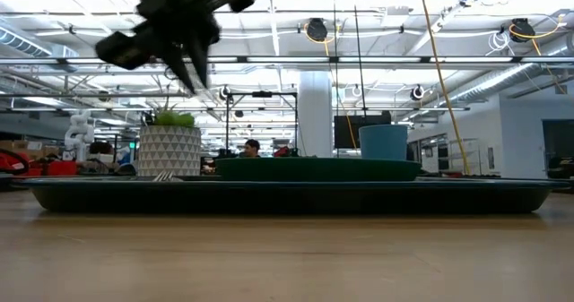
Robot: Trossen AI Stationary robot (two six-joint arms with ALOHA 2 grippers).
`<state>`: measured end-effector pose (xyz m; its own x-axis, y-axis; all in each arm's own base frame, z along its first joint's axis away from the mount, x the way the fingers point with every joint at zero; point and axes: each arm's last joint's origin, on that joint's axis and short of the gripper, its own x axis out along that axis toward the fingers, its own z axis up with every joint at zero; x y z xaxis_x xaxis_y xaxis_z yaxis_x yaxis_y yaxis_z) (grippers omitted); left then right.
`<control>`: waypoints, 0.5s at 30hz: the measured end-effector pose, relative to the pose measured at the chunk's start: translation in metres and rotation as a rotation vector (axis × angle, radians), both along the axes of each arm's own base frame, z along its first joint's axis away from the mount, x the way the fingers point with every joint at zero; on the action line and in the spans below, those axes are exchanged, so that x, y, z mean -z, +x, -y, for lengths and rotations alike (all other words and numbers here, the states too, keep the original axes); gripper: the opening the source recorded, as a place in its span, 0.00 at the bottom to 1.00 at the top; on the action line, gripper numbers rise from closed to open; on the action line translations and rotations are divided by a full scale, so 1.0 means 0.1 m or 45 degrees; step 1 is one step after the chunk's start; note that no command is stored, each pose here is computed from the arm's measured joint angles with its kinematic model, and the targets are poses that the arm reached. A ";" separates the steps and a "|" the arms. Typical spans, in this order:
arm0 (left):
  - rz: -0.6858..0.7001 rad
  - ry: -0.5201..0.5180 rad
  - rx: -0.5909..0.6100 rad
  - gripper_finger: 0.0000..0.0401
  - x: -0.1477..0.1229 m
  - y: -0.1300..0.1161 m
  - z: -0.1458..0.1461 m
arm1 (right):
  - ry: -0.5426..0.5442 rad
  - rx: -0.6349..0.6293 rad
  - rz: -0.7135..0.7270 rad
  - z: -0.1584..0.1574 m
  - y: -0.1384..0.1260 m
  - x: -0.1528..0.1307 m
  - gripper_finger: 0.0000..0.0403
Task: Pick and place plate/cup/fork/spoon on tray
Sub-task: Put the black spoon on the dark green serving tray to the right of the pink fork
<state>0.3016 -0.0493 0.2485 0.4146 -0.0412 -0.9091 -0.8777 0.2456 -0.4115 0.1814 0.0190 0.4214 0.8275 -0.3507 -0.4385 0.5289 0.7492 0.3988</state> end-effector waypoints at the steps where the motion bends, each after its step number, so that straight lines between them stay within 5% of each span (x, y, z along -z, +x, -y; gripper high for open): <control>1: -0.042 0.005 -0.006 0.16 0.01 -0.03 -0.02 | -0.013 0.028 0.007 0.02 -0.02 -0.01 0.23; 6: -0.141 0.024 -0.037 0.16 0.04 -0.09 -0.17 | 0.016 0.116 0.022 0.10 -0.04 -0.01 0.30; 15: 0.248 0.054 0.007 0.16 -0.10 0.19 -0.31 | -0.169 0.073 0.005 0.18 -0.01 -0.07 0.41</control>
<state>0.3204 -0.0185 0.2581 0.5826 -0.0074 -0.8127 -0.7812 0.2707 -0.5625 0.1801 0.0006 0.4279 0.8058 -0.4523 -0.3823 0.5712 0.7639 0.3002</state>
